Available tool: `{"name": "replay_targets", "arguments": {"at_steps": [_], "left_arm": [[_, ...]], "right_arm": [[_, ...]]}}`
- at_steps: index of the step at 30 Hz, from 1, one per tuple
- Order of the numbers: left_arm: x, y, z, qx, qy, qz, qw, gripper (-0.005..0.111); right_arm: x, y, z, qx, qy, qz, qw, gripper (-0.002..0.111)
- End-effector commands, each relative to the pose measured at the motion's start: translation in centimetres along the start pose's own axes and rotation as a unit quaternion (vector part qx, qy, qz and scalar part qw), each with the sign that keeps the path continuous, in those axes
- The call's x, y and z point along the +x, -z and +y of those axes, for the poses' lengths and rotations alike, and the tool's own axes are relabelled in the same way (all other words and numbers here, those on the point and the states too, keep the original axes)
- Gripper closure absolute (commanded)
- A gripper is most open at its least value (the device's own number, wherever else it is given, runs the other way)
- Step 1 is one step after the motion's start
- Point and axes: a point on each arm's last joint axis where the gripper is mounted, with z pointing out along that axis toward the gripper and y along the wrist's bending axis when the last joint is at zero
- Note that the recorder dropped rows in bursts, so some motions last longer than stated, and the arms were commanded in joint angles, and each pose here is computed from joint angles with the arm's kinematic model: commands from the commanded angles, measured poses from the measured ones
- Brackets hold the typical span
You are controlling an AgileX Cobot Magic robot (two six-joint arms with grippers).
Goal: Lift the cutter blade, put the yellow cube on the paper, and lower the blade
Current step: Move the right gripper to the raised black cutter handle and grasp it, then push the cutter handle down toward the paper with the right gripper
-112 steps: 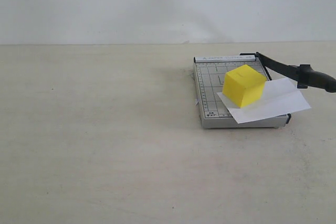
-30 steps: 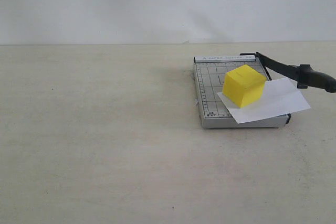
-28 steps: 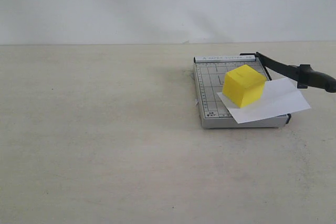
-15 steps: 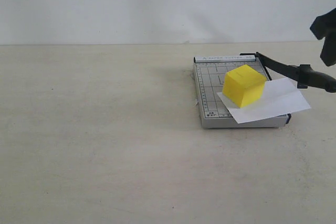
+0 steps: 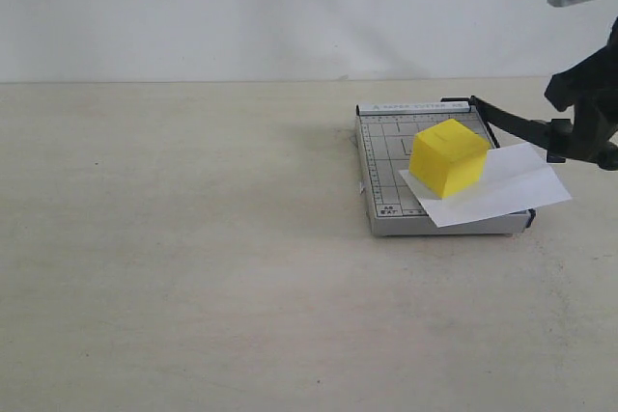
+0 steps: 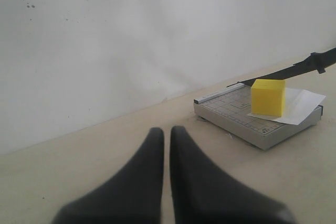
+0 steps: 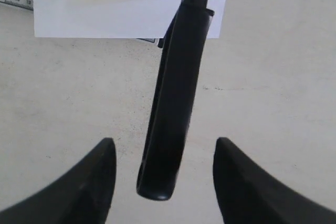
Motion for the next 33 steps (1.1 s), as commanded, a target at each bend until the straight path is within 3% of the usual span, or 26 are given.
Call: {"name": "replay_targets", "arguments": {"at_steps": [1,12,16,21,27,33], "left_arm": [[0.0,0.0,0.0,-0.001,0.007,-0.007,1.000,0.102],[0.0,0.0,0.0,-0.001,0.007,-0.007,1.000,0.102],[0.0,0.0,0.0,-0.001,0.007,-0.008,1.000,0.102],[0.0,0.0,0.0,-0.001,0.007,-0.008,1.000,0.102],[0.0,0.0,0.0,-0.001,0.007,-0.008,1.000,0.102],[0.0,0.0,0.0,-0.001,0.007,-0.008,1.000,0.102]], "right_arm": [[-0.4,-0.9,0.1,-0.010,0.003,0.012,1.000,0.054],[-1.0,-2.0,0.1,-0.015,0.010,0.011,1.000,0.058],[-1.1,-2.7,0.1,-0.017,0.014,0.023,0.999,0.073],[-1.3,-2.9,-0.1,-0.009,0.018,0.019,1.000,0.107],[-1.1,-3.3,0.0,-0.011,0.023,0.016,1.000,0.108],[0.9,-6.3,0.5,-0.012,0.025,0.015,1.000,0.108]]}}
